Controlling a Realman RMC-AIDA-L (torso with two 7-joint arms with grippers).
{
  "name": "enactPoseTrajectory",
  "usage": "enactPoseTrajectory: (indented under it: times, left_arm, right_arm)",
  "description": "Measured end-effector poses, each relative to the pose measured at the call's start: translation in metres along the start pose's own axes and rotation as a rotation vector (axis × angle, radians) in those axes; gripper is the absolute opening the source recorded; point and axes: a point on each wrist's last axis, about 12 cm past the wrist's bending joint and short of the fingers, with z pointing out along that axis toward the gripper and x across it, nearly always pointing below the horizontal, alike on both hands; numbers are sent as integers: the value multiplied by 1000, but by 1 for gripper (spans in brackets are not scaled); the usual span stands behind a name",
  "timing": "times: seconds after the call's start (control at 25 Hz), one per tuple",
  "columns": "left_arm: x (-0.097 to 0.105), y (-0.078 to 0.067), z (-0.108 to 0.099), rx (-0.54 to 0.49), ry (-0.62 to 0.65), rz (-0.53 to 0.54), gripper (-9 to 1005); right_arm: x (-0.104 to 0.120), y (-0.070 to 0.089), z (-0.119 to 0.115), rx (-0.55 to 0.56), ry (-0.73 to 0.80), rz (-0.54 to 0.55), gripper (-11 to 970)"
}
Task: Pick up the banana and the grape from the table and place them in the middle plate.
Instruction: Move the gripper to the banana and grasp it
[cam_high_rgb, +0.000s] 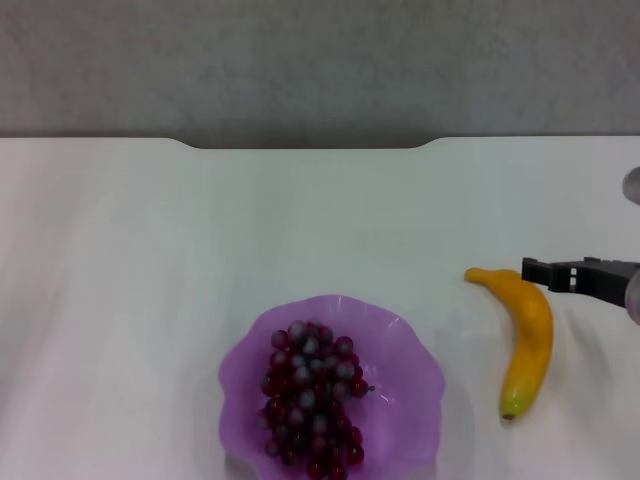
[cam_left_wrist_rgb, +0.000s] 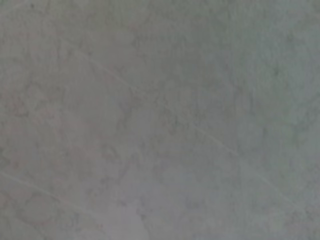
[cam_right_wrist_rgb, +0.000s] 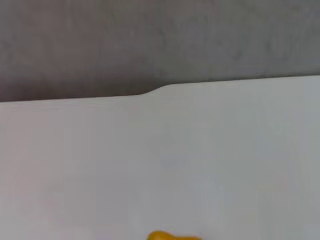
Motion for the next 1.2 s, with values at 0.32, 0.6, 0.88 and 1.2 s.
enactPoseTrajectory:
  times: [0.32,0.6,0.88,1.2]
  left_arm:
    - [0,4,-1,-12,-3,-5,887]
    - [0,4,0,-11,0,-7,887]
    - [0,2,1,0,11,-15,887]
    - [-1,1,2,6,14,-12,887]
  right_arm:
    - [6,-2,8,17,57,6,861]
    - [8,-3,16,27,87,-5,860]
    - [13,1,29,19,141,-9,855]
    - [14,5,39,25,179,-34,852]
